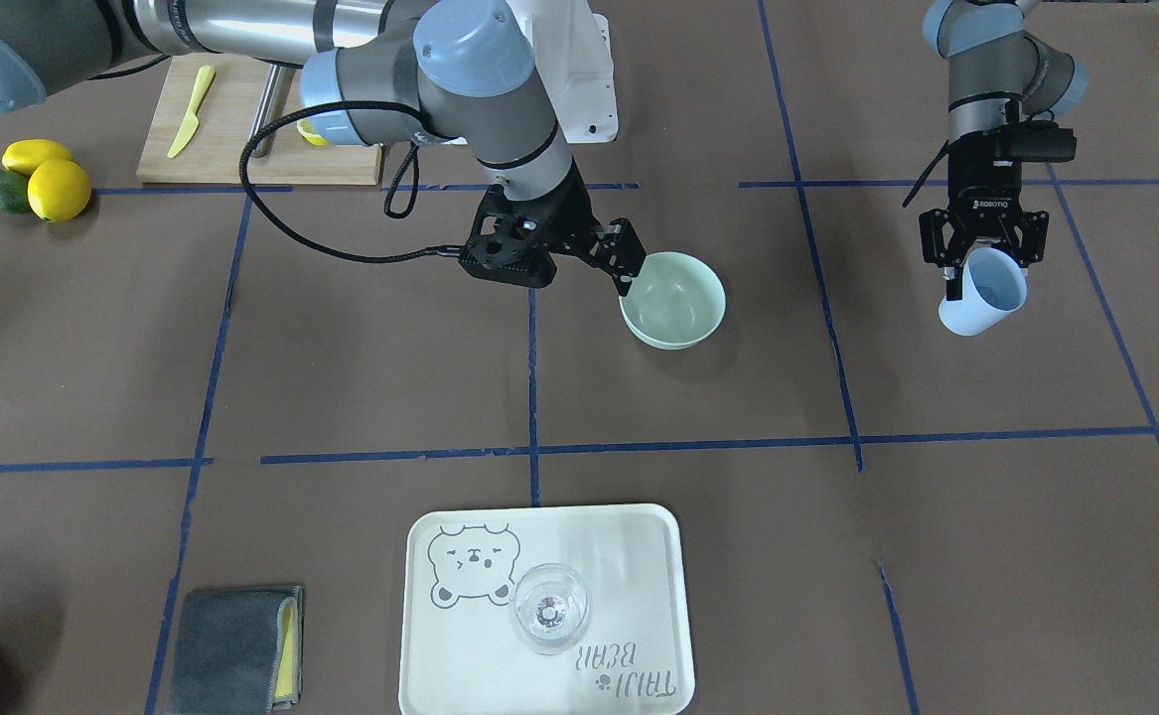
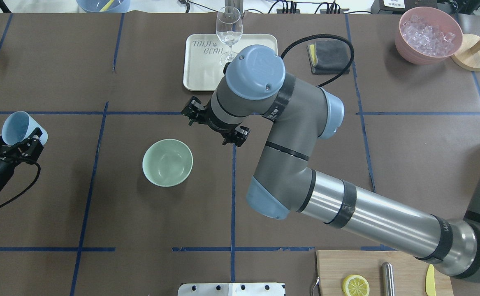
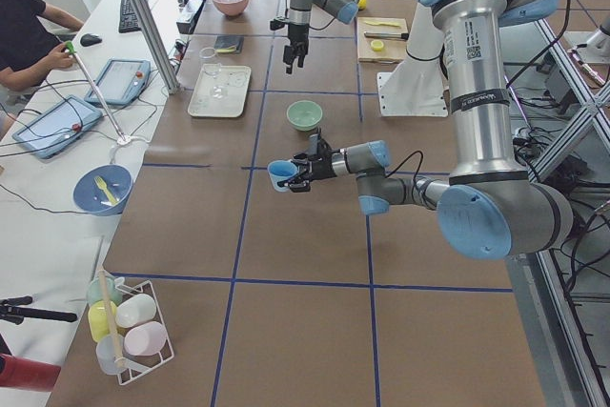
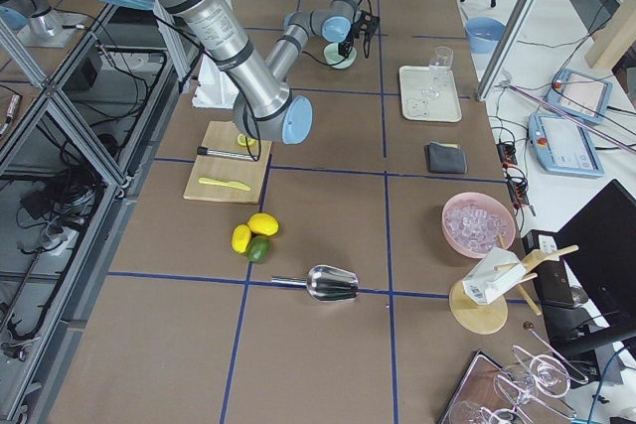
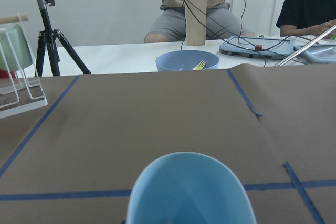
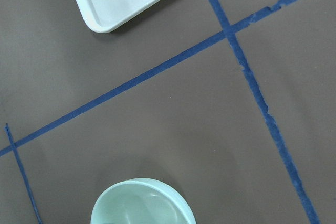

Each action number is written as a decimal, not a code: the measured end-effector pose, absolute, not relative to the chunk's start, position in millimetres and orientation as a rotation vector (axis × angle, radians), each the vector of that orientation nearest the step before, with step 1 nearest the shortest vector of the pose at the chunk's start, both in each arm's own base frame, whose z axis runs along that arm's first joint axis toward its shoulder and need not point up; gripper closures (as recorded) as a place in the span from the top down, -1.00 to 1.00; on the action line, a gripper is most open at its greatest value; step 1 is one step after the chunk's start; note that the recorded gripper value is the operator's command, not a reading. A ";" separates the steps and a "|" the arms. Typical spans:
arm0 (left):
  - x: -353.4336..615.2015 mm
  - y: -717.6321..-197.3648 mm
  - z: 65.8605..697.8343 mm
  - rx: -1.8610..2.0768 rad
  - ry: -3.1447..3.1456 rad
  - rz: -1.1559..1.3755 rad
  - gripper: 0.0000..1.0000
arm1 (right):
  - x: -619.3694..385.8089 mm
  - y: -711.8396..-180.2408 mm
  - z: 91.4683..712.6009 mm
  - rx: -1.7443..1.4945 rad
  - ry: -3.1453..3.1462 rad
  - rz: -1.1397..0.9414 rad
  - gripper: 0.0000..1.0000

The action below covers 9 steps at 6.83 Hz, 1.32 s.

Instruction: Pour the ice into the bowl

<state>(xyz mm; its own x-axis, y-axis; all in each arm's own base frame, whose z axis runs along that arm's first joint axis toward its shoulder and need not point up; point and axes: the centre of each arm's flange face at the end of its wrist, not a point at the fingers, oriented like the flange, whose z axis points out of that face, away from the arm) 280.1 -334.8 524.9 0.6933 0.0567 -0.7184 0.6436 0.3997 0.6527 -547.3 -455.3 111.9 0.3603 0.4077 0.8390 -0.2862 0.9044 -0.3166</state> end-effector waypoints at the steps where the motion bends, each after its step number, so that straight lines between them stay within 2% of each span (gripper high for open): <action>1: 283.7 -336.3 506.6 1.134 0.763 -0.410 -1.00 | -536.3 -455.3 121.5 -0.119 -1.115 0.456 1.00; 4: 327.4 -352.9 456.8 1.255 0.710 -0.253 -1.00 | -505.5 -446.0 146.4 -0.106 -1.122 0.466 1.00; 9: 376.5 -366.6 411.7 1.252 0.627 -0.195 -1.00 | -457.4 -419.7 209.6 -0.084 -1.092 0.455 1.00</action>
<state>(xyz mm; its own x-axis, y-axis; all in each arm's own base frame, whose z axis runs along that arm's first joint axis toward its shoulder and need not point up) 376.5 -366.6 411.7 0.8179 0.1953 -0.5411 0.4674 0.3228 0.8230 -457.4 -419.7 209.6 0.3788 0.3962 0.8364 -0.3144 0.9051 -0.2863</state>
